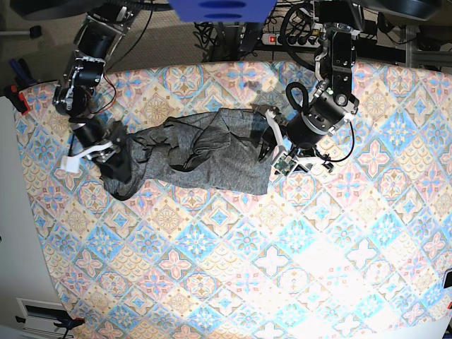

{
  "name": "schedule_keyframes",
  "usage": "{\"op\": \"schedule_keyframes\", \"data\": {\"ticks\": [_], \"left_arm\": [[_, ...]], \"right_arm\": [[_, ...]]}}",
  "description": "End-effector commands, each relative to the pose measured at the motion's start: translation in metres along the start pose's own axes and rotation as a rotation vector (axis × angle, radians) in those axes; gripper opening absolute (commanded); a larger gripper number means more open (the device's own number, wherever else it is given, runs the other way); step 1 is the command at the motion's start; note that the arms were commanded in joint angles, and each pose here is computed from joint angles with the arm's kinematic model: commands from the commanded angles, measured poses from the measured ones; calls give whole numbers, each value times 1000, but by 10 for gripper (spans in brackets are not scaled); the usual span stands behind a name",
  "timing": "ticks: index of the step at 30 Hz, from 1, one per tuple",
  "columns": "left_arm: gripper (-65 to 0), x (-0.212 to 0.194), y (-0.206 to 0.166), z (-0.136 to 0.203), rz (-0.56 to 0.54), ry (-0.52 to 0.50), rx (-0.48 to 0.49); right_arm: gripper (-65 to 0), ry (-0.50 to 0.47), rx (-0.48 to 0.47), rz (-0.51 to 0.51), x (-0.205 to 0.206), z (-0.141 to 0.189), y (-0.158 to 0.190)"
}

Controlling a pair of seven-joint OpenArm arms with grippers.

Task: Layout the t-shirt on the table in an organized manner, then fold the t-shirt properly
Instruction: 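Grasp the other strip end with the right gripper and push it inward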

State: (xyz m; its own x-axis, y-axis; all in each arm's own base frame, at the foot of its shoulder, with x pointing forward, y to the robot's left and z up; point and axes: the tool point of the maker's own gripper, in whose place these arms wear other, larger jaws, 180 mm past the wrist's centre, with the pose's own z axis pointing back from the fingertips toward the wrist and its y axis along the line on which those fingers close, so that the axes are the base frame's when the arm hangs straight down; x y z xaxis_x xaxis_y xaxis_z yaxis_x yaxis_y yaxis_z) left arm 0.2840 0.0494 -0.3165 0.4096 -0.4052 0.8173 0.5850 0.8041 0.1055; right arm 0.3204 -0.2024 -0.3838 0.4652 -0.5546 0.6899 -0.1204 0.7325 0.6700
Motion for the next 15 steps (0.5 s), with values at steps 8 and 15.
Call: {"op": "schedule_keyframes", "data": {"ticks": [8, 15], "left_arm": [[-424, 14, 3, 4, -5, -52, 8], [-424, 15, 5, 3, -7, -54, 11]], "right_arm": [[-241, 27, 60, 40, -3, -9, 19], [-241, 152, 84, 28, -55, 0, 29]]}}
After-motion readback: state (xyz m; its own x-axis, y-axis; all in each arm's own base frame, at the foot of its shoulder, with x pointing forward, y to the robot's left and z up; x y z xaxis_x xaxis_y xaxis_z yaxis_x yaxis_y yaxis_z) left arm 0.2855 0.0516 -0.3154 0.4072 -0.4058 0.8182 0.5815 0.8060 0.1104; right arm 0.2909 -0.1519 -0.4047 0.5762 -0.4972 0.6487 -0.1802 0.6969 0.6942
